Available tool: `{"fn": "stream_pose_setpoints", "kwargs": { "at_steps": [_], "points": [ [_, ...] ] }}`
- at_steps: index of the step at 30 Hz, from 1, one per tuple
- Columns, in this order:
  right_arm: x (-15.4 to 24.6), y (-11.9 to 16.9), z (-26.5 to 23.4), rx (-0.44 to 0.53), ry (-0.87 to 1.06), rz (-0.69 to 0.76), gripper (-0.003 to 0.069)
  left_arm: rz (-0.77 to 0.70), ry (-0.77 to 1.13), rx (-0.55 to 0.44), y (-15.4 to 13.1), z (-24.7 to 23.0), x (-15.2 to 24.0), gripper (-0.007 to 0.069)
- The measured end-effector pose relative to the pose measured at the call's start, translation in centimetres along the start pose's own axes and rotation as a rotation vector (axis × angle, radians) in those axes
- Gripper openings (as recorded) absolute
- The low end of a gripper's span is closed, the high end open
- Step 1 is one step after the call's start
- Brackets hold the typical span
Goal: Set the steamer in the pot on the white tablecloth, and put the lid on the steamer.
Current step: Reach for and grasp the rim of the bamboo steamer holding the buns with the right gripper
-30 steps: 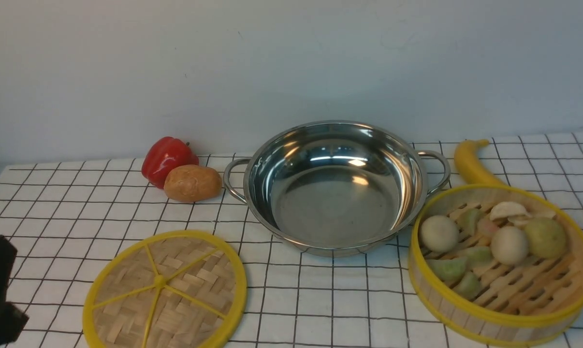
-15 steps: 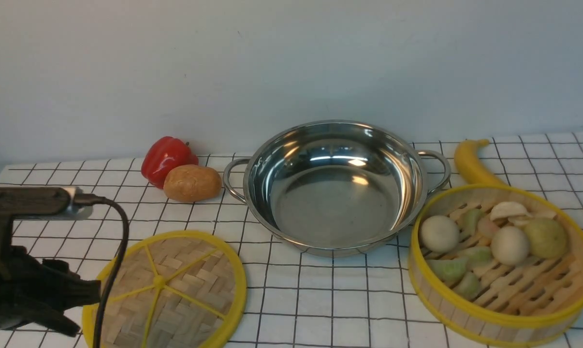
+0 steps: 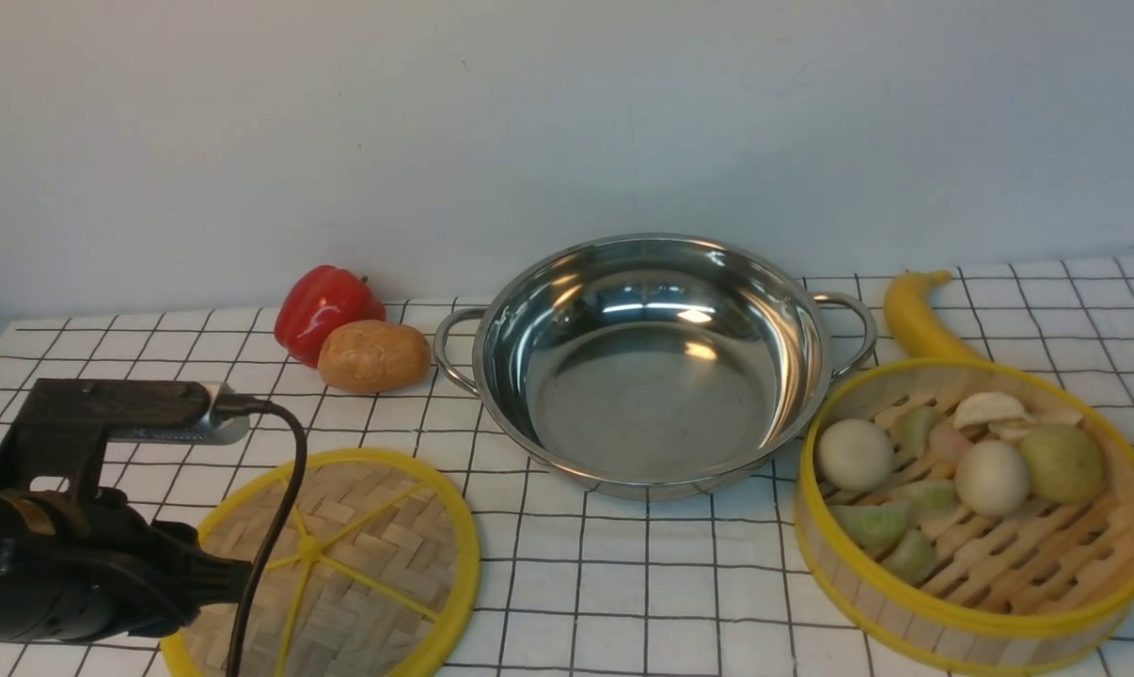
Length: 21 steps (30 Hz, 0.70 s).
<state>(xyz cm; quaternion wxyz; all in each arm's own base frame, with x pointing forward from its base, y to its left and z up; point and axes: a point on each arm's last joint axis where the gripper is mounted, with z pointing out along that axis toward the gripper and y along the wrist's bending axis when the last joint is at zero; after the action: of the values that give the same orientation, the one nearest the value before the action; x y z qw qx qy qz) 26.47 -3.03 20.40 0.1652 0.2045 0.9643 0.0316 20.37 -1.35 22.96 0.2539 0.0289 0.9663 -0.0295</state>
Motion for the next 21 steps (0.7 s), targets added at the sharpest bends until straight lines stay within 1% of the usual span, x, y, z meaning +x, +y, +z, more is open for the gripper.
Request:
{"fn": "stream_pose_setpoints", "kwargs": {
  "at_steps": [5,9,14,21],
  "points": [
    [-0.3,0.3,0.2,-0.043,-0.019,0.039,0.0242,0.002,-0.001,0.004,0.0,0.0,0.0,0.0243],
    [-0.3,0.7,0.2,-0.08,-0.027,0.043,0.0242,0.0,-0.002,0.006,-0.1,0.0,0.0,0.0243],
    [-0.5,0.7,0.9,-0.084,-0.021,0.044,0.0242,0.0,-0.002,0.006,-0.1,0.0,0.0,0.0243],
    [-0.7,0.6,3.2,-0.068,0.011,0.053,0.0242,0.0,-0.003,0.006,-0.1,0.0,-0.1,0.0243]
  ]
}}
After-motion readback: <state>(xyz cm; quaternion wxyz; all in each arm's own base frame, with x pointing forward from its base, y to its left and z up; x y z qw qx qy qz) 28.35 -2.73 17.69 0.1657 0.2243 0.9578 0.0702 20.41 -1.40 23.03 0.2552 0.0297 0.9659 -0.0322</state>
